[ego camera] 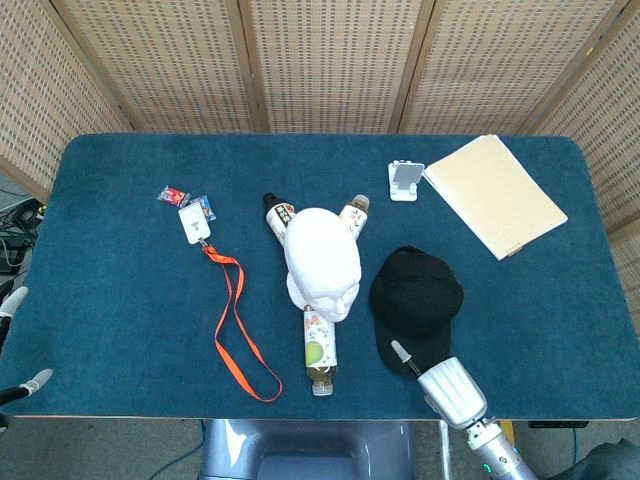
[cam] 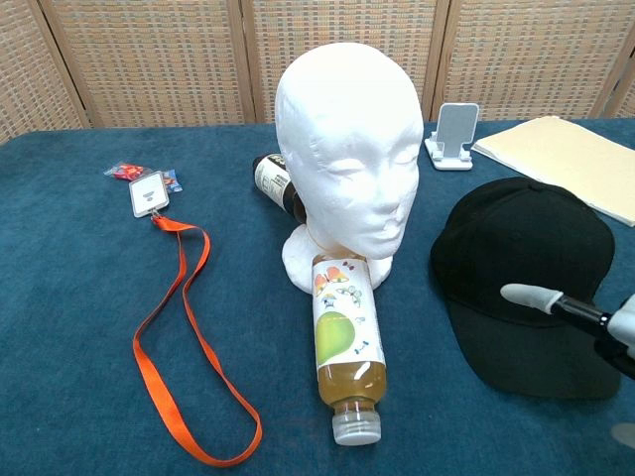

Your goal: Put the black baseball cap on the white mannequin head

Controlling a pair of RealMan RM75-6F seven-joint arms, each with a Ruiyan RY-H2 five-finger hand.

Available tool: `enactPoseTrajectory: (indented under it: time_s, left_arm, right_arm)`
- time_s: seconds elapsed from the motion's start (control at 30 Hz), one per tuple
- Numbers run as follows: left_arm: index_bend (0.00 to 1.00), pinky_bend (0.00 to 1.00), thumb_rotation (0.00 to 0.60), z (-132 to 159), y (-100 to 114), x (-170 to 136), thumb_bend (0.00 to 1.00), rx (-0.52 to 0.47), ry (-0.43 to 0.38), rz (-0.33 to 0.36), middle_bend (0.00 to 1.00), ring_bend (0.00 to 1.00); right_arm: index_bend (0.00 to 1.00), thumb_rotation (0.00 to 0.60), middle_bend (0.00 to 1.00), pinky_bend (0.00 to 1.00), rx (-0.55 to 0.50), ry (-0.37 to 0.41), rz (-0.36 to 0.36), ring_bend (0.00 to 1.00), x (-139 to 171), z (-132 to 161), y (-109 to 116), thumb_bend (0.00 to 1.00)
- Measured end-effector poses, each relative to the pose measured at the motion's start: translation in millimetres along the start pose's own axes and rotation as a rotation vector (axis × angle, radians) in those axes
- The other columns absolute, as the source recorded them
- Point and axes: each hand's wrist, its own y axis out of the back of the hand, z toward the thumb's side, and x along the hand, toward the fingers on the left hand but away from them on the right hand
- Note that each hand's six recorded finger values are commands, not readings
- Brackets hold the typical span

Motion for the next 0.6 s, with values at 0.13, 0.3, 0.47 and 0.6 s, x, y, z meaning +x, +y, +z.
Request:
enactPoseTrajectory:
  time_s: [0.13, 0.3, 0.47, 0.6]
  left_arm:
    - [0.00, 0.00, 0.600, -1.3, 0.5, 0.6, 0.00, -0.001, 0.006, 0.001, 0.00, 0.00]
    - [0.00, 0.00, 0.600, -2.3, 0.7, 1.9, 0.00, -0.002, 0.011, 0.000, 0.00, 0.00]
    - [0.00, 0.00, 0.600, -2.8, 0.8, 3.2, 0.00, -0.002, 0.014, 0.000, 0.00, 0.00]
    - [0.00, 0.00, 0.600, -3.5, 0.2, 5.1, 0.00, -0.004, 0.018, -0.004, 0.00, 0.00]
  right_arm:
    - [0.00, 0.600, 0.93, 1.00, 0.052, 0.032, -0.012, 1.00, -10.0, 4.9, -8.9, 0.00]
    - [0.00, 0.600, 0.93, 1.00, 0.108, 0.071, -0.034, 1.00, -23.2, 13.8, -13.9, 0.00]
    - [0.00, 0.600, 0.93, 1.00, 0.144, 0.088, -0.046, 1.00, -33.0, 19.5, -16.1, 0.00]
    - [0.00, 0.600, 0.93, 1.00, 0.168, 0.090, -0.046, 1.00, -37.3, 22.2, -19.5, 0.00]
